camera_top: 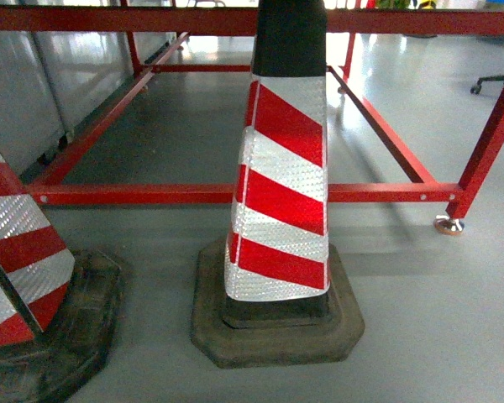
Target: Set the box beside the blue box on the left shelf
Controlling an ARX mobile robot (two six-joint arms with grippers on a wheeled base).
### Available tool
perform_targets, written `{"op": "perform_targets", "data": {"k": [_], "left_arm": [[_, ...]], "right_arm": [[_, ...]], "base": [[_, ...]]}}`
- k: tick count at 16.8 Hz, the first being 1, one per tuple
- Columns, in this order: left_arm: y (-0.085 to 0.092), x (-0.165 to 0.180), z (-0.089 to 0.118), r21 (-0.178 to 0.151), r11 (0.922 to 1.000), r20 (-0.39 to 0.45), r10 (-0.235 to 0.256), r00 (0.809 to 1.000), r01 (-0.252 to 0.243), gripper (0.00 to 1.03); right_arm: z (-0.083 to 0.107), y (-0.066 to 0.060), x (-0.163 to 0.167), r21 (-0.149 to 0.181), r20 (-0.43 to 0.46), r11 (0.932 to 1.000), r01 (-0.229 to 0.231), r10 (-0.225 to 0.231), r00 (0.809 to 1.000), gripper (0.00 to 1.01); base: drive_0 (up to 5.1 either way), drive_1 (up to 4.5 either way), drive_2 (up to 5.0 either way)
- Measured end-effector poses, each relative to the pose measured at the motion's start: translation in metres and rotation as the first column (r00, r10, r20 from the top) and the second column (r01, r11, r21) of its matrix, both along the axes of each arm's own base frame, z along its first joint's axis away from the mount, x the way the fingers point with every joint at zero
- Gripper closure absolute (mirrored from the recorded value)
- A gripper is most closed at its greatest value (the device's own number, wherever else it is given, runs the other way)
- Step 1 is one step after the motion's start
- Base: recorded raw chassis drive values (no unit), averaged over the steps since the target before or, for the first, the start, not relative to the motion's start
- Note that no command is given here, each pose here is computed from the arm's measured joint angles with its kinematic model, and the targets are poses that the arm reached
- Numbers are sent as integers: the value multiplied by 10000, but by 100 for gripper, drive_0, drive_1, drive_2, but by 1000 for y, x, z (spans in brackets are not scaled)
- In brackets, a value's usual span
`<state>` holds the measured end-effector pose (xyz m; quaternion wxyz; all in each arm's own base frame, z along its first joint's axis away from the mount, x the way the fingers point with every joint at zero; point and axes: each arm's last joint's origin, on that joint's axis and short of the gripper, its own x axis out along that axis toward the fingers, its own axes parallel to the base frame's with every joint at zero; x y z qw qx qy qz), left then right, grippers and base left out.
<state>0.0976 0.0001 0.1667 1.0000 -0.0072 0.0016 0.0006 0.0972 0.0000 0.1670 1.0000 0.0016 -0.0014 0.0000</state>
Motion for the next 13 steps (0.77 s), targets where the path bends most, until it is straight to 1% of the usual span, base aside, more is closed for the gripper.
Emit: {"op": "perform_targets", "data": {"k": [13], "left_arm": [[0,0,0,0,10000,0,0,10000,0,5]], "right_arm": [[0,0,0,0,0,10000,0,0,10000,3]], "base": [[0,0,0]]}}
